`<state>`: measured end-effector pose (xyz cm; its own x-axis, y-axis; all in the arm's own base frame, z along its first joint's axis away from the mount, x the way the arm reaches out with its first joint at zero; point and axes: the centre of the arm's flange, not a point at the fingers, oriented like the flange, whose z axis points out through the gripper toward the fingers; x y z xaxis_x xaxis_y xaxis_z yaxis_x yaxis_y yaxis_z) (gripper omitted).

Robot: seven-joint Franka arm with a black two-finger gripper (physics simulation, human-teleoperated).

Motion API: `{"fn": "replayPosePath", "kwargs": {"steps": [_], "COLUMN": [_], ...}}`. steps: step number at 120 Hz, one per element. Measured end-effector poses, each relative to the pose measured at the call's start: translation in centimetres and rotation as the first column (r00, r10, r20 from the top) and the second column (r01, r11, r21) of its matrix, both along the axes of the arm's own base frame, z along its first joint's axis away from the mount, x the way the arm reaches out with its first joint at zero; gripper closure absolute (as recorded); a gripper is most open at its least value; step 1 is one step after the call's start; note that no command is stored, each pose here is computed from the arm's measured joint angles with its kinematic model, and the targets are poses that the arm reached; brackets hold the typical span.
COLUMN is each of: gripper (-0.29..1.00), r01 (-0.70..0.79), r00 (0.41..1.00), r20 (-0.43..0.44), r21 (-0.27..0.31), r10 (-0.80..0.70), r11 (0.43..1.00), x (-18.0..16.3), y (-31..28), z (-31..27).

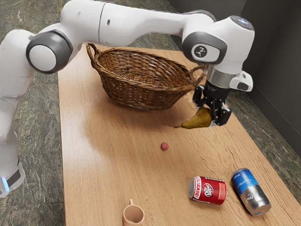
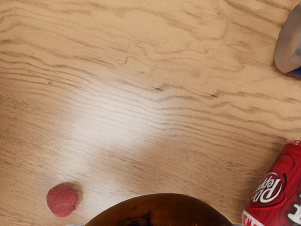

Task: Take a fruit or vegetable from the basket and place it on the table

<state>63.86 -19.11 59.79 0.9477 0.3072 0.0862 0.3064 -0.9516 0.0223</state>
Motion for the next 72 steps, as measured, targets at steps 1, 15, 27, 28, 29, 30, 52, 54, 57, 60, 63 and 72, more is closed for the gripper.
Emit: {"fn": "replayPosePath", "kwargs": {"steps": [1, 15, 27, 28, 29, 30, 52, 54, 57, 60, 63, 72], "gripper": [0.34, 0.33, 0.34, 0.34, 0.34, 0.34, 0.16, 0.15, 0.13, 0.11, 0.09, 0.06], "r01": [-0.002, -0.022, -0.025, -0.026, -0.027, -0.028, -0.025, -0.025, -0.026, -0.028, -0.037, -0.099], "r00": [1.0, 0.998, 0.997, 0.997, 0.997, 0.997, 0.996, 0.996, 0.997, 0.996, 0.994, 0.979], "r20": [0.005, 0.066, 0.068, 0.068, 0.069, 0.069, 0.082, 0.08, 0.076, 0.079, 0.106, 0.186], "r21": [-0.001, -0.019, -0.024, -0.024, -0.024, -0.024, -0.027, -0.026, -0.022, -0.018, -0.012, 0.044], "r10": [0.002, 0.023, 0.027, 0.028, 0.029, 0.029, 0.027, 0.027, 0.028, 0.03, 0.038, 0.089], "r11": [1.0, 1.0, 0.999, 0.999, 0.999, 0.999, 0.999, 0.999, 0.999, 0.999, 0.999, 0.994], "x": [0.3, 4.0, 6.2, 6.4, 6.5, 6.6, 7.6, 7.6, 7.4, 6.9, 5.6, -2.9], "y": [0.1, 1.6, 2.2, 2.2, 2.3, 2.4, 2.8, 2.8, 3.0, 3.2, 3.7, 6.0], "z": [-0.3, -3.0, -6.6, -6.9, -7.1, -7.3, -8.9, -8.9, -8.4, -6.9, -2.4, 11.9]}}
